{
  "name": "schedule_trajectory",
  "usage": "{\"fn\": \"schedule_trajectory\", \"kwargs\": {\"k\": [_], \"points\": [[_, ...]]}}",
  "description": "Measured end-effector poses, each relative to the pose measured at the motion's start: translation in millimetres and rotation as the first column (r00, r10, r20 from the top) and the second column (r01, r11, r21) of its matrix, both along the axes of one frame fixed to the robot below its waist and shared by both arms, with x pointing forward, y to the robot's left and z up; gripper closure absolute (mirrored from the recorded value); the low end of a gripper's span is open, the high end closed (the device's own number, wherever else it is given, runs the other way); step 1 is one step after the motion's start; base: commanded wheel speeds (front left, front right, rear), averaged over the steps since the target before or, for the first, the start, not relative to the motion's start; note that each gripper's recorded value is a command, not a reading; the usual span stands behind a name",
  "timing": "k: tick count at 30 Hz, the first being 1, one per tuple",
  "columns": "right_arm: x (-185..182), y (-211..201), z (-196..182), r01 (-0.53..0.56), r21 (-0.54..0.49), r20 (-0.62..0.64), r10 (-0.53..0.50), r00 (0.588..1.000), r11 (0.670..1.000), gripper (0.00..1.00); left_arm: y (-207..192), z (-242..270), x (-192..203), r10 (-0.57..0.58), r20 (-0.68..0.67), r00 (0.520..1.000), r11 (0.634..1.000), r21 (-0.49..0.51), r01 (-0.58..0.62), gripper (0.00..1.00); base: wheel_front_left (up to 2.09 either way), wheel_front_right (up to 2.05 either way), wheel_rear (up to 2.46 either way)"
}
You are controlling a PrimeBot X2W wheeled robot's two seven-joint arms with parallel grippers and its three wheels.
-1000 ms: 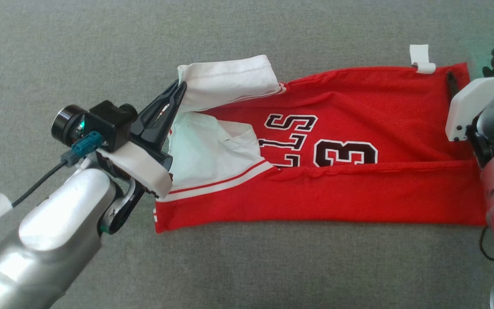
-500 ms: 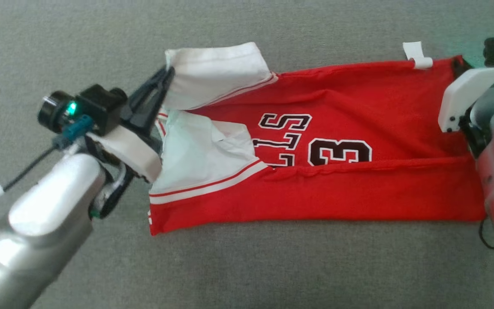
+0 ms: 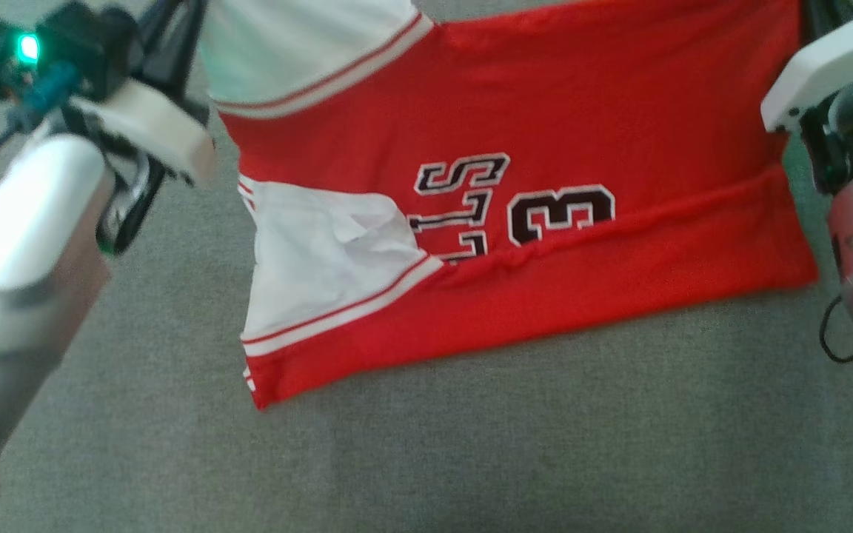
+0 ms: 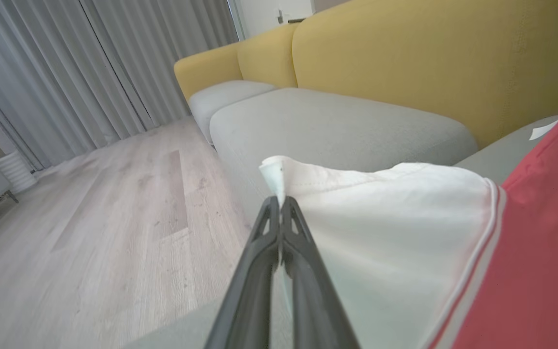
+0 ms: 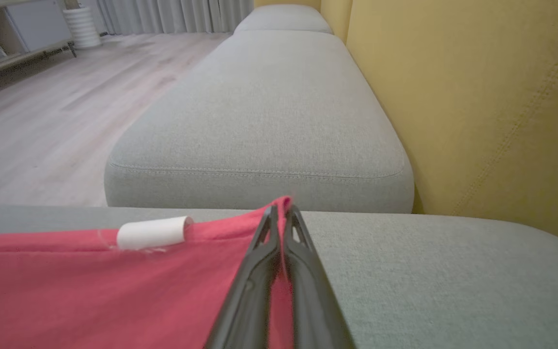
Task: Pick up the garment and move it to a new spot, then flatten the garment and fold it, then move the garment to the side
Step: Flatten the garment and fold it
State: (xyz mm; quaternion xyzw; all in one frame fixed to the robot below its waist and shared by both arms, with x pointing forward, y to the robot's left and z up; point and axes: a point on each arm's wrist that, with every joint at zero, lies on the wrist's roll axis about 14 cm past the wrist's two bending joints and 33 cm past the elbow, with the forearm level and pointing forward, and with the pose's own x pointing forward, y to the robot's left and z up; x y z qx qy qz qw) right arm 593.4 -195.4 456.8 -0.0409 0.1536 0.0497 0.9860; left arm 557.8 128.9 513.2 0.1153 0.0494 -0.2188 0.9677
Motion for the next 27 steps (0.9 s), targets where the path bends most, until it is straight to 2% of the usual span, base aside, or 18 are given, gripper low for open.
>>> {"fn": "schedule_trajectory", "kwargs": {"k": [7,15,27], "points": [[9,10,26,-0.031,0.04,0.121,0.026,0.992,0.999,1.0,1,28,28,0.037,0.124,0.992,0.999,-0.017,-0.035,1.0,0.0,0.0,0.0],[5,11,40,-0.088,-0.012,0.156,0.089,0.984,0.996,1.0,-1,26,18,0.016,0.122,0.992,1.0,0.0,-0.016,1.0,0.0,0.0,0.0],[-40,15,0,-0.203,-0.074,-0.021,0.202,0.979,0.976,1.0,2,-11,-47,-0.046,-0.019,0.999,0.999,0.01,0.046,1.0,0.0,0.0,0.0]]}}
